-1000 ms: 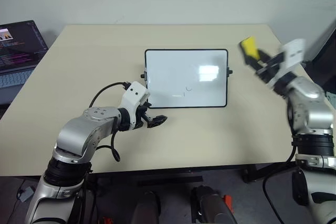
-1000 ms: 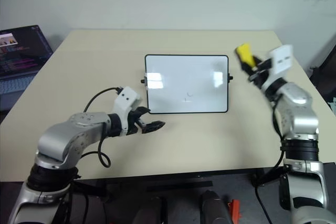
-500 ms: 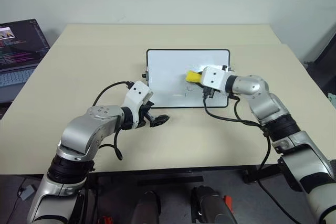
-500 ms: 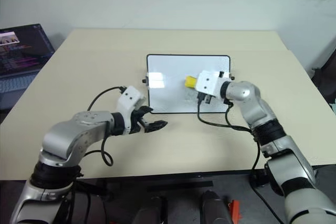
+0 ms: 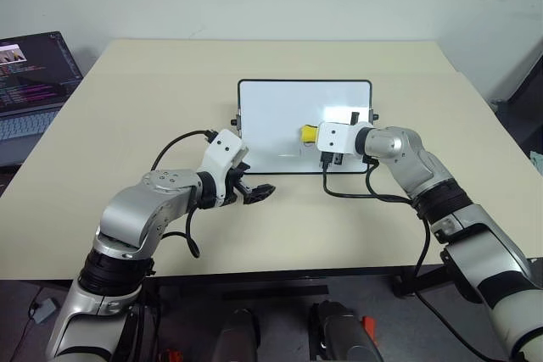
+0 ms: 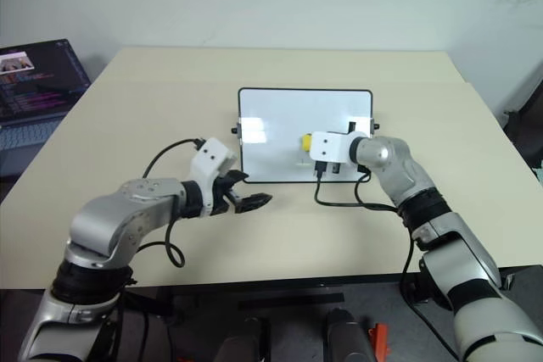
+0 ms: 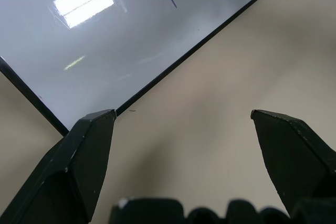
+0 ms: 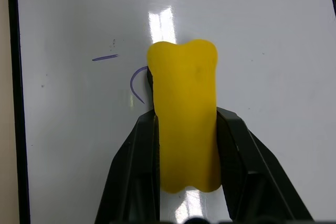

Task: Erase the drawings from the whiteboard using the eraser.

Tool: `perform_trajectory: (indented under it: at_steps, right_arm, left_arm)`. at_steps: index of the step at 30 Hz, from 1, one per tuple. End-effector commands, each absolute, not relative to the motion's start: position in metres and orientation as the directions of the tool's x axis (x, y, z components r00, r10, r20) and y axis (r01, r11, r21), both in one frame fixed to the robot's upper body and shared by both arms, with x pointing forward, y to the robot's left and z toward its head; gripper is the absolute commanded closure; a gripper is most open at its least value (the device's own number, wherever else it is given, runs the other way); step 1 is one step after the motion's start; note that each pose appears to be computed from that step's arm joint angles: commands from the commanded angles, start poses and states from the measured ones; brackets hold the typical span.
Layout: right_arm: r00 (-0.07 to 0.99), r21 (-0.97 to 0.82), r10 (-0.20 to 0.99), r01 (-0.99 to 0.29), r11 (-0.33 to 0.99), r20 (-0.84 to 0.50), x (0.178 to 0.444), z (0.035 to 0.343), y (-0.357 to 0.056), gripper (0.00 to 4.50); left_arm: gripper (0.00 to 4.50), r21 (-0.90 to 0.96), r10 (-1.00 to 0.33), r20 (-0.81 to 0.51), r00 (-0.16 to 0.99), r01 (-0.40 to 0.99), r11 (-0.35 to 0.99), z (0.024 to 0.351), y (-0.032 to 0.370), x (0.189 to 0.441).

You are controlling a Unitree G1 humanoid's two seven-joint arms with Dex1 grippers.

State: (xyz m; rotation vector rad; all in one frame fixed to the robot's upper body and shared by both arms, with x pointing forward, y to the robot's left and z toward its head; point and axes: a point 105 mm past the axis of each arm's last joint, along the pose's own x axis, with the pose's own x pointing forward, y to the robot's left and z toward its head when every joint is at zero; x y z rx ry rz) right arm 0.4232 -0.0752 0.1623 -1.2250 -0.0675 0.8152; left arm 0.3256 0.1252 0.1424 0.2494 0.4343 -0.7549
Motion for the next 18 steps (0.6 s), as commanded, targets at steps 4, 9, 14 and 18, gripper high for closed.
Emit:
perform_trajectory:
  at_steps: [4,9,14,18]
  right_arm:
    - [0.667,-0.820,0.595,-0.572,0.025,-0.448,0.409,0.140,-0.071,3.41]
    - [0.602,-0.782,0.614,-0.622,-0.042,-0.512,0.393,0.122,-0.061,3.41]
    - [0.597,-0.773,0.604,-0.632,-0.051,-0.527,0.391,0.119,-0.061,3.41]
    - [0.628,-0.788,0.586,-0.615,-0.029,-0.511,0.398,0.125,-0.065,3.41]
  left_arm:
    - [0.00,0.097,-0.616,-0.430,0.660,0.712,0.696,0.155,0.120,0.328]
    - [0.00,0.101,-0.617,-0.428,0.660,0.713,0.694,0.156,0.120,0.329]
    - [0.00,0.104,-0.615,-0.428,0.662,0.713,0.694,0.156,0.120,0.328]
    - [0.00,0.104,-0.615,-0.428,0.662,0.712,0.694,0.156,0.120,0.328]
